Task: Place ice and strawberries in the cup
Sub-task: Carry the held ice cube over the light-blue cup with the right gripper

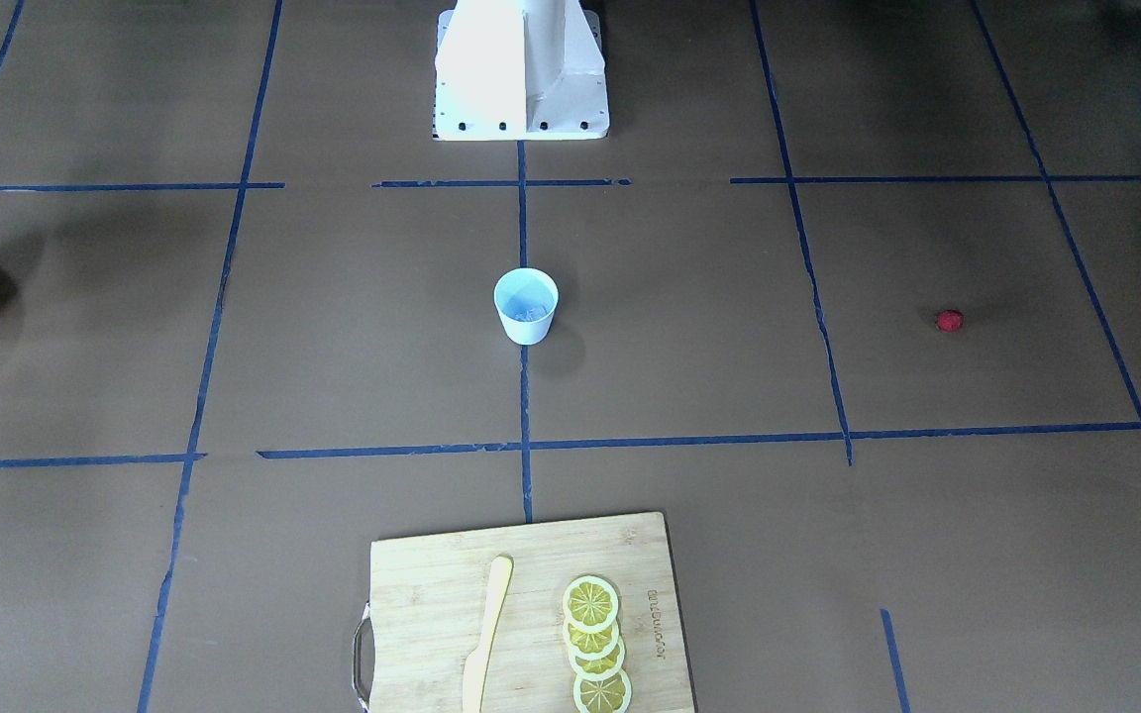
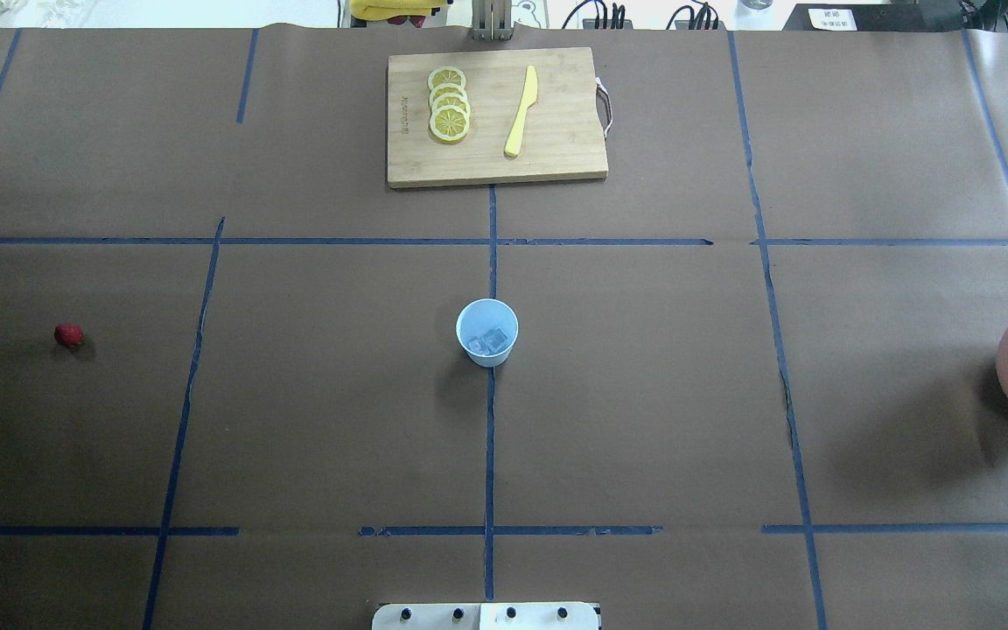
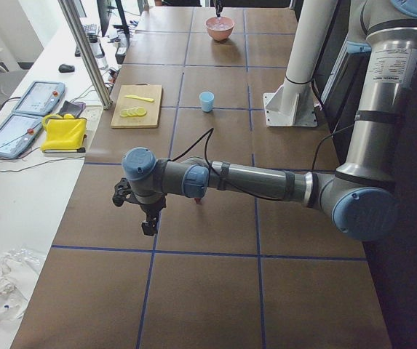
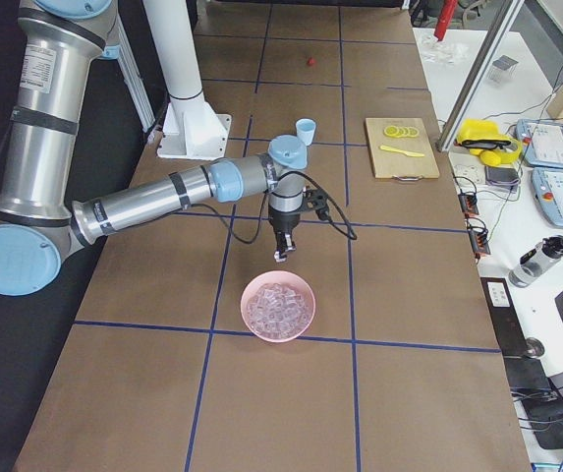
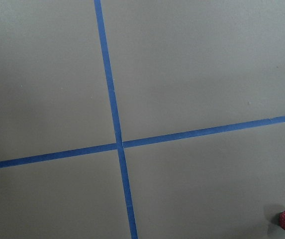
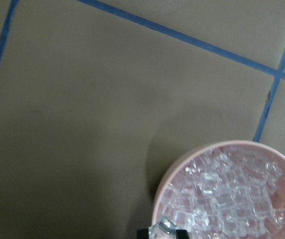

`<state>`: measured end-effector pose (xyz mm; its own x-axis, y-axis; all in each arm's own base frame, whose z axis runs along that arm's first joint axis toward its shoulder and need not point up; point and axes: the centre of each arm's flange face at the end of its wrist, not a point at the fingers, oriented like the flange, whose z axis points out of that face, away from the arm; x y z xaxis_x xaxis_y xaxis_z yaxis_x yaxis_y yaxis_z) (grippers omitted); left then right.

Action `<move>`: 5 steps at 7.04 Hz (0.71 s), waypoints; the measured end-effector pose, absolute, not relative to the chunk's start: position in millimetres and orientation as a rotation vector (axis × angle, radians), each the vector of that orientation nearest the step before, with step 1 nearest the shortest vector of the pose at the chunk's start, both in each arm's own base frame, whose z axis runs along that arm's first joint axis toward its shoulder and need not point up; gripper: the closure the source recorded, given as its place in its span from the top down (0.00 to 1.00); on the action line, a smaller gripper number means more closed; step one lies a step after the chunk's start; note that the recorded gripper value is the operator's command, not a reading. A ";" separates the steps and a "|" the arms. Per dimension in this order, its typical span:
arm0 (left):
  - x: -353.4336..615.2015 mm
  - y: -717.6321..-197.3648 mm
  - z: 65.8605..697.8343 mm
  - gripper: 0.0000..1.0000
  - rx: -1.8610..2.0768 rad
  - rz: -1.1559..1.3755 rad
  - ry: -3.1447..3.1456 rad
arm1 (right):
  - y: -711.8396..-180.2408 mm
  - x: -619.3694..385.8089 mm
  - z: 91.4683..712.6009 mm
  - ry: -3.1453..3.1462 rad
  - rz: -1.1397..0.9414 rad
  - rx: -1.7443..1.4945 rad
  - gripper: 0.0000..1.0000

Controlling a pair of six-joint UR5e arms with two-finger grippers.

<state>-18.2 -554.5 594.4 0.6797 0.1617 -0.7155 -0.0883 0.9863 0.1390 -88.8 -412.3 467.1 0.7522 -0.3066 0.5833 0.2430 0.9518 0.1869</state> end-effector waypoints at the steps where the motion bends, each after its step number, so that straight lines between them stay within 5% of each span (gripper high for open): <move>1: -18.2 -554.2 594.8 1.00 0.095 0.140 0.812 | -433.6 -101.0 432.3 -0.699 -0.292 0.112 0.00; 5: -17.7 -554.6 595.3 1.00 0.089 0.138 0.812 | -501.2 -246.0 267.7 -0.876 -0.147 0.035 0.00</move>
